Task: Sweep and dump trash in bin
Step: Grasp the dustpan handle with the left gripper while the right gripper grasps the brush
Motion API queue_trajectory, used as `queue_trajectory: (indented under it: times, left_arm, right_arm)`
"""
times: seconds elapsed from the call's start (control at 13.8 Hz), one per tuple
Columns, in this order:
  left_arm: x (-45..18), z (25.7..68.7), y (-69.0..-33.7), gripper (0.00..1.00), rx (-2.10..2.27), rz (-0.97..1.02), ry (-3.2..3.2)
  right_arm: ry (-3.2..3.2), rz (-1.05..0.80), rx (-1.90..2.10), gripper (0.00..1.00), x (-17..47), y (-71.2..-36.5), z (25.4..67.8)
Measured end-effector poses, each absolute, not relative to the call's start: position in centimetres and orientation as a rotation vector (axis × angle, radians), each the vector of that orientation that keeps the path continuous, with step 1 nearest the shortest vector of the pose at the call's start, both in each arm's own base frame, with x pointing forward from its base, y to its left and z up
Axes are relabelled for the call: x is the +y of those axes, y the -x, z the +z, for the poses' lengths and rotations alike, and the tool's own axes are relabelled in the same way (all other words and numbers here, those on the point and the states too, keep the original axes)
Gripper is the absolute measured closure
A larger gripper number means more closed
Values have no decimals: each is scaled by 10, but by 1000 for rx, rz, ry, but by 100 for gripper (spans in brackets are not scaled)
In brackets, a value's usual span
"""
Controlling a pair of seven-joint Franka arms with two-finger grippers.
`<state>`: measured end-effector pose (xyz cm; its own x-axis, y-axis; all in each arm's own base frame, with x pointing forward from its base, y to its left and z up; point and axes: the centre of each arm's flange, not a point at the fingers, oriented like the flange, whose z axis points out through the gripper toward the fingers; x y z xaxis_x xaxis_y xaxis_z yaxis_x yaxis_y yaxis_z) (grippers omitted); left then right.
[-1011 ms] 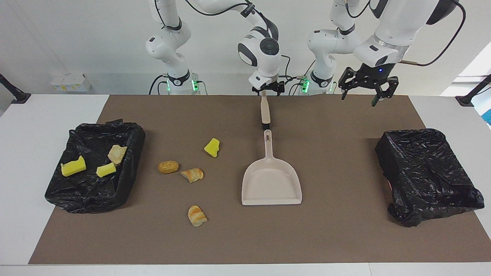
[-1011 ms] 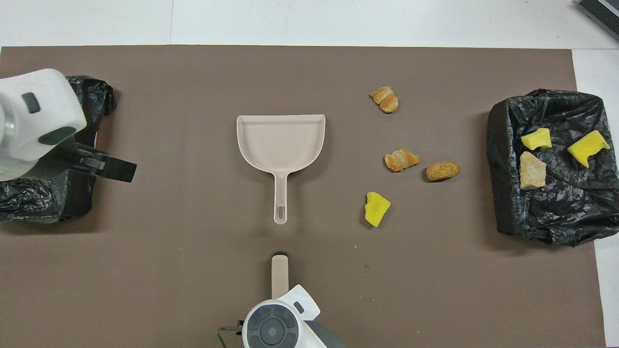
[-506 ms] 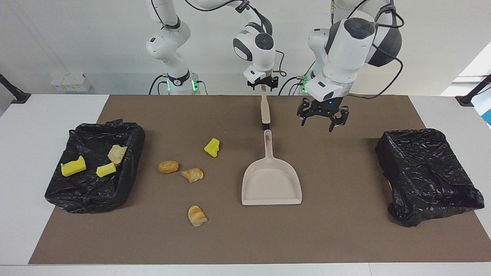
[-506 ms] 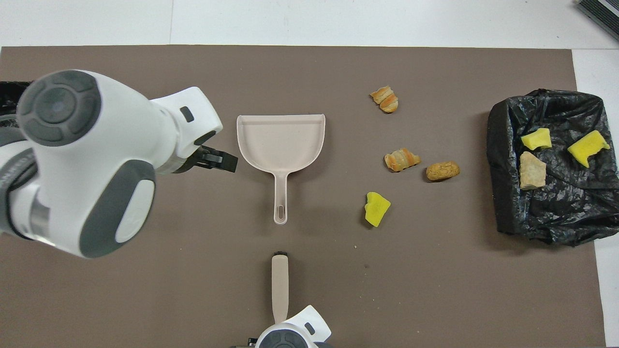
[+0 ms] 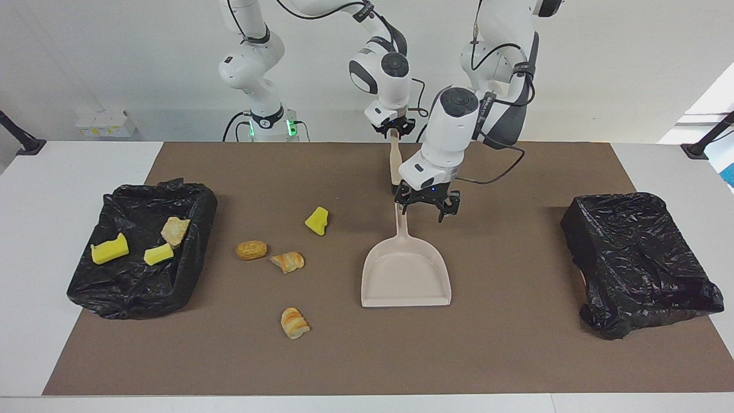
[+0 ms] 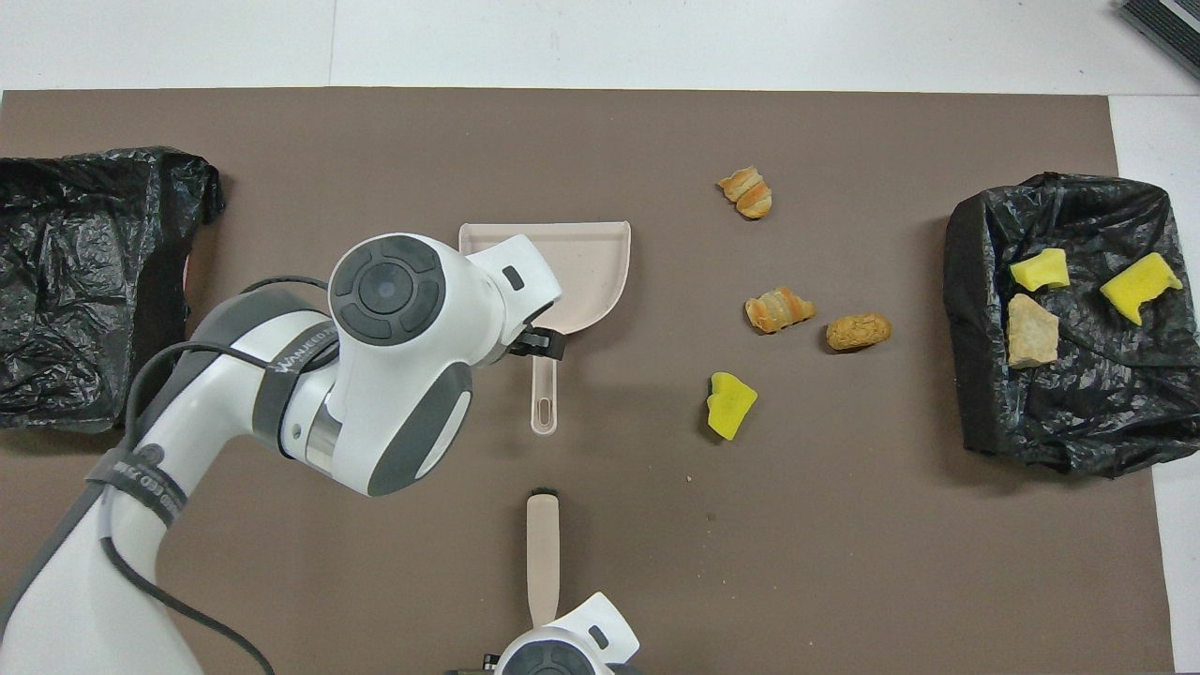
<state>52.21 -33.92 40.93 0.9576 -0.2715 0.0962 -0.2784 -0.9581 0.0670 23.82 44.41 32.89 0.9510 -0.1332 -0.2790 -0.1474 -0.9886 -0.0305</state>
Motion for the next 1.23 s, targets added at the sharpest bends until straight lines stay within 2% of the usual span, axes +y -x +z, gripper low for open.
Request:
queue_trajectory:
  times: [0.07,0.58,0.79,0.87,0.94,1.23]
  left_arm:
    - [-343,398,-518,0,-416,129,-3030]
    - [-357,364,-496,0,-355,108,-3039]
    - [-361,359,-493,1,-364,113,-3035]
    - [-364,358,-491,6,-372,116,-3032]
    - [-367,357,-490,7,-376,118,-3030]
    - [-368,358,-492,55,-372,133,-3024]
  right_arm:
    - [3052,431,223,74,444,-238,329]
    - [3046,443,272,74,445,-250,337]
    - [3036,471,350,74,426,-276,353]
    - [3028,477,369,74,415,-287,361]
    - [3018,481,376,74,402,-301,370]
    - [3033,449,335,74,341,-352,389]
